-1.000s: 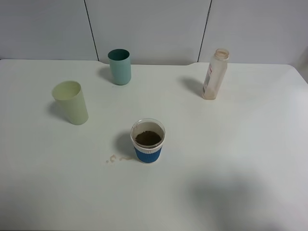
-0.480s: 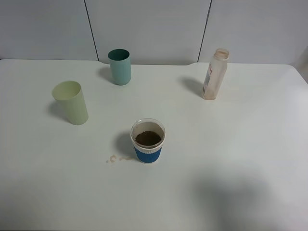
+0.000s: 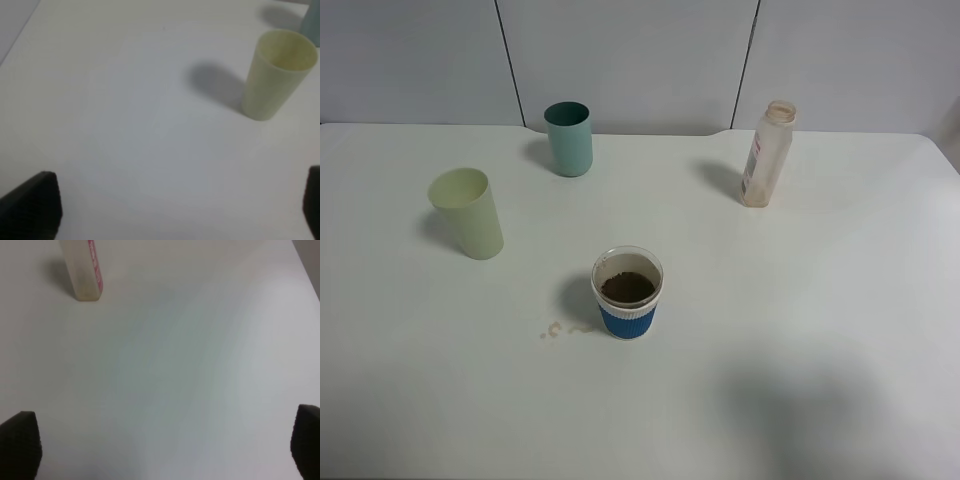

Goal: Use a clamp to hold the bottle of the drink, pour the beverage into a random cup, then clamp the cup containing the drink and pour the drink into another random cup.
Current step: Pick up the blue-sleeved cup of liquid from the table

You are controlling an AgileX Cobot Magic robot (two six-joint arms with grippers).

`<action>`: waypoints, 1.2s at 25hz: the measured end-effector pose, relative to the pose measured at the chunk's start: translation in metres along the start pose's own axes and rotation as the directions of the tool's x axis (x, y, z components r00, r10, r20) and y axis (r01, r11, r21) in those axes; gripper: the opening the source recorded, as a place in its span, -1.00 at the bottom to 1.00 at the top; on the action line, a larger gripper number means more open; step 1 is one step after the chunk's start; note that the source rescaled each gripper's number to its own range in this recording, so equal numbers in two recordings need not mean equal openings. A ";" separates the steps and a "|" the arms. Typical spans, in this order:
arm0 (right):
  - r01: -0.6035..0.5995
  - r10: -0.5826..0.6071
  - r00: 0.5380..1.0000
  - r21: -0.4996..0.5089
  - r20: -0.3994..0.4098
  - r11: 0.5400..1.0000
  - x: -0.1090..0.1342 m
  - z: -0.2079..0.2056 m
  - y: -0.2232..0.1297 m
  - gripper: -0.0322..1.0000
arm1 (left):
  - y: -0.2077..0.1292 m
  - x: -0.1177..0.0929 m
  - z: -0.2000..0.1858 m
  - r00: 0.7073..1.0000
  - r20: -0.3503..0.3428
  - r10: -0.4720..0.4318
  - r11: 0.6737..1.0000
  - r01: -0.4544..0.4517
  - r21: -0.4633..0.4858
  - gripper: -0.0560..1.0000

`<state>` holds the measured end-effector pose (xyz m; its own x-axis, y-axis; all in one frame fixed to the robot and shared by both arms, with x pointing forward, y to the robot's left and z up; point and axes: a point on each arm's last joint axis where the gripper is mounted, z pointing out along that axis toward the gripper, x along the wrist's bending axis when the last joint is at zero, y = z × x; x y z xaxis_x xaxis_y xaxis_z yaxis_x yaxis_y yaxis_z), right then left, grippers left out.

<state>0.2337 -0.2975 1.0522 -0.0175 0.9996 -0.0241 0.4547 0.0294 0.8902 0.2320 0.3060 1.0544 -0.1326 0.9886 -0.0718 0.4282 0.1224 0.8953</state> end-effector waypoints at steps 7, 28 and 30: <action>0.000 0.000 1.000 0.000 0.000 1.000 0.000 0.000 0.000 1.00 | 0.000 0.000 0.000 1.000 0.000 0.000 1.000 0.000 0.000 0.80; 0.000 0.000 1.000 0.000 0.000 1.000 0.000 0.000 0.000 1.00 | 0.000 0.000 0.000 1.000 0.000 0.003 1.000 -0.003 0.000 0.80; 0.000 0.000 1.000 0.000 0.000 1.000 0.000 0.000 0.000 1.00 | 0.000 -0.001 -0.001 1.000 0.016 0.010 1.000 -0.010 -0.003 0.80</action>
<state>0.2337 -0.2975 1.0522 -0.0175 0.9996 -0.0241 0.4547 0.0294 0.8902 0.2320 0.3046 1.0551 -0.1146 0.9909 -0.0700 0.4269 0.1127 0.8972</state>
